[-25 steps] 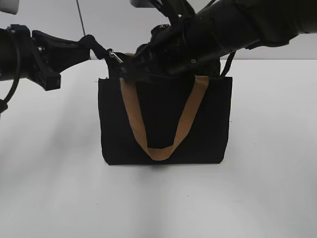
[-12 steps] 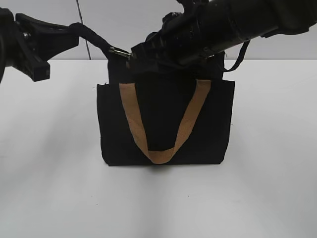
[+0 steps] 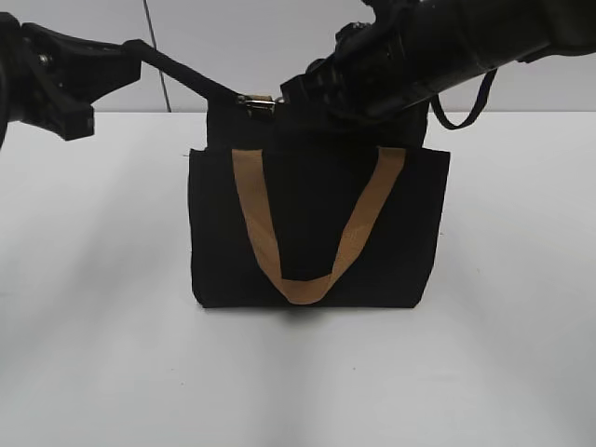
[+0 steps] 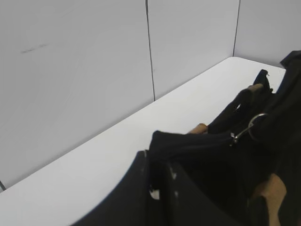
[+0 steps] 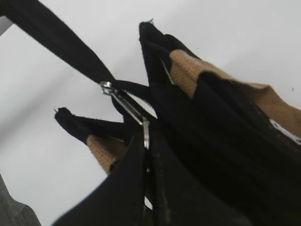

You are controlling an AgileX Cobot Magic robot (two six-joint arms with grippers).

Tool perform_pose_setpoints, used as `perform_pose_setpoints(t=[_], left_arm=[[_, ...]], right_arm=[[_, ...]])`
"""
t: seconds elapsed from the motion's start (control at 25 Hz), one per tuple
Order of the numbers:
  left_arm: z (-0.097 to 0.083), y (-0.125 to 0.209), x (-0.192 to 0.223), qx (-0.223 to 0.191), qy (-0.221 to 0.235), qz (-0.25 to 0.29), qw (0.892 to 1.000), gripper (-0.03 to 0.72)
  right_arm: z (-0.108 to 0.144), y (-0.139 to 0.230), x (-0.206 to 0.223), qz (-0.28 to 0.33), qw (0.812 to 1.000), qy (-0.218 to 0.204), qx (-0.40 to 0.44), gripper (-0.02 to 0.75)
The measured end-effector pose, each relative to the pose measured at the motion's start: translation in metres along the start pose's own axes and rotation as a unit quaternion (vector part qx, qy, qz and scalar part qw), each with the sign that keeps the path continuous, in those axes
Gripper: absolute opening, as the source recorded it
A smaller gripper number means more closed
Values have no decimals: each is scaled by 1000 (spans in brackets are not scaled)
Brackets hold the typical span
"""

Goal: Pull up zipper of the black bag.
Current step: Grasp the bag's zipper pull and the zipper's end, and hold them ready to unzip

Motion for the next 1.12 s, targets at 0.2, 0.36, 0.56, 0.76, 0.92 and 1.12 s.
perform_pose_setpoints(t=[0.2,0.36,0.56,0.76,0.92,1.12], left_arm=[[0,0,0,0,0,0,1000,27],[1,0,-1,0,-3,2,1000,27],[4,0,-3,0,-10,0,1000,27],[7,0,-4,-2,-13,-2,1000,27],[7,0,-4,-2,-13,-3,1000,27],[6,-2,-5,-2,-11,-9,1000,27]], right_arm=[[-14,0,-6,6,1000,4,18,-1],[-23,1,-11,15,999,0,30,-1],[-26,2,-15,23,999,-8,48,-1],[-24,-1,-20,18,998,-7,53,-1],[-20,-5,-30,8,998,-7,59,-1],[-11,-12,-46,-10,998,-9,58,-1]])
Point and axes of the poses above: a point on each arm's last joint axis where the gripper is mounted, x pointing out along that axis toward the gripper, z along the wrist's bending axis when the last joint is at zero, y = z × x, the point moved 2 cm from there along x, pointing out along that axis toward the gripper, and after that the axes turned 4 degrees about x, right-handed, at the moved point
